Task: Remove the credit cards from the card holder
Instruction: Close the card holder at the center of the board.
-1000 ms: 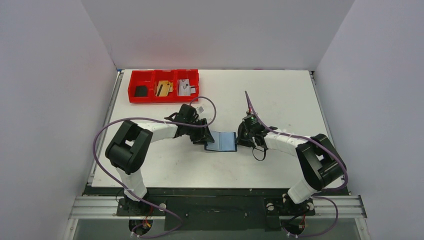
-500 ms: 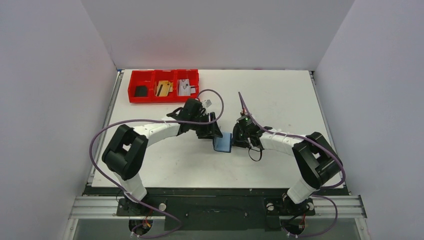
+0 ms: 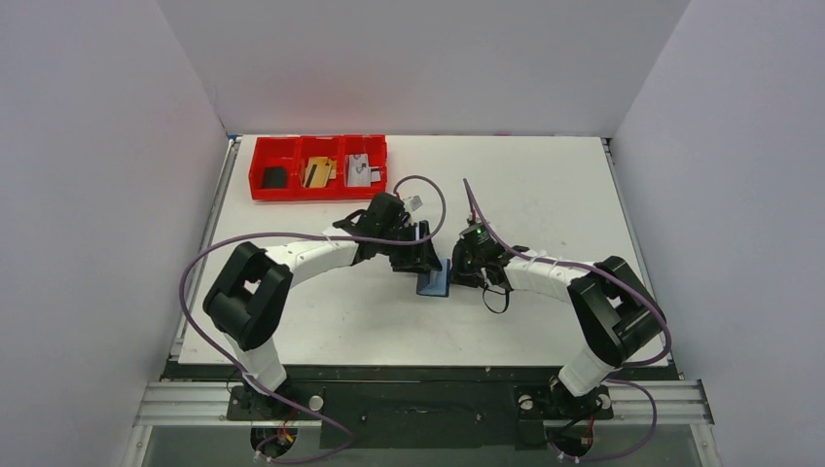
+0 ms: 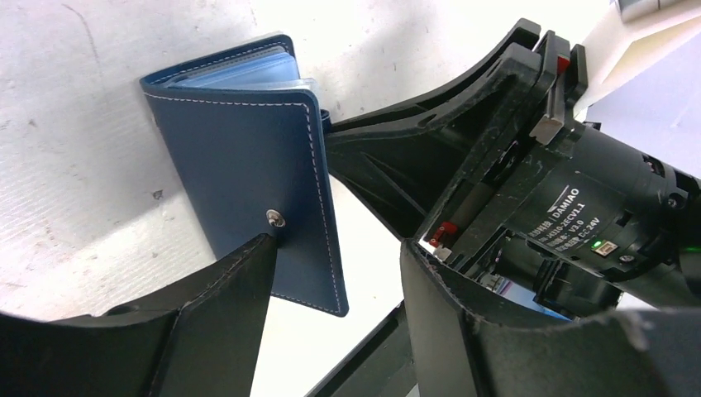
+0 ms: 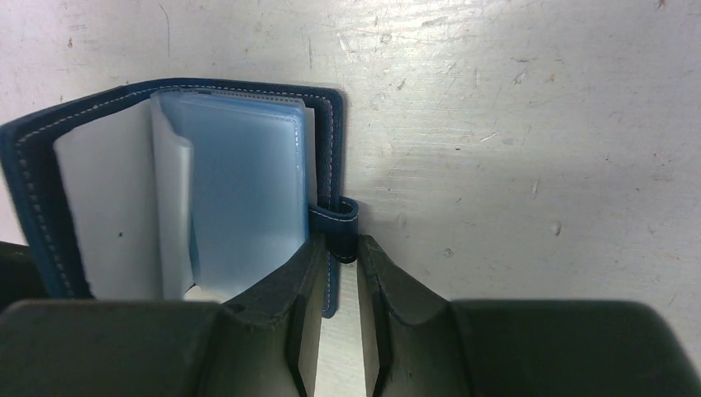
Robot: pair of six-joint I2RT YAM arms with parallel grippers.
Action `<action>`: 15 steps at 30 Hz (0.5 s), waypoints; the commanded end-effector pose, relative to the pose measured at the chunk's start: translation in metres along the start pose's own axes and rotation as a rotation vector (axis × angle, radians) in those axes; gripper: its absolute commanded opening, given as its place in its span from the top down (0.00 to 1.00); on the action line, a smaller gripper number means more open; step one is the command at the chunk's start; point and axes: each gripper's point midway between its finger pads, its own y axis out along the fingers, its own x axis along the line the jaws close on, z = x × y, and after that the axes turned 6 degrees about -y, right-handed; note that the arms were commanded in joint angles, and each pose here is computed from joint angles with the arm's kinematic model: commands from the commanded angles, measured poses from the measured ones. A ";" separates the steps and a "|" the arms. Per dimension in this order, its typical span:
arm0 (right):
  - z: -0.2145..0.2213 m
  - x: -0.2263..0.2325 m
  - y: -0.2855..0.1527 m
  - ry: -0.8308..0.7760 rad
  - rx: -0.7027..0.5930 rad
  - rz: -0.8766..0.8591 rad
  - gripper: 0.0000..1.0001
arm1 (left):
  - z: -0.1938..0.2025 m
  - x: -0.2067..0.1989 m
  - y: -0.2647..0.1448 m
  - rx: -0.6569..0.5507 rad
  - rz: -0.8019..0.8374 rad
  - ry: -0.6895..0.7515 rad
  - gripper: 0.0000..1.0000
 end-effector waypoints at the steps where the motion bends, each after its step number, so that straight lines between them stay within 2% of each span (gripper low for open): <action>1: -0.003 0.003 -0.002 -0.004 -0.006 0.001 0.83 | -0.009 -0.023 0.006 -0.021 0.044 0.031 0.45; 4: -0.004 0.004 -0.002 -0.002 -0.010 -0.002 0.83 | -0.006 -0.023 0.011 -0.016 0.043 0.031 0.40; 15: -0.008 0.003 -0.010 0.009 -0.041 -0.004 0.82 | -0.007 -0.003 0.038 -0.024 -0.007 -0.099 0.39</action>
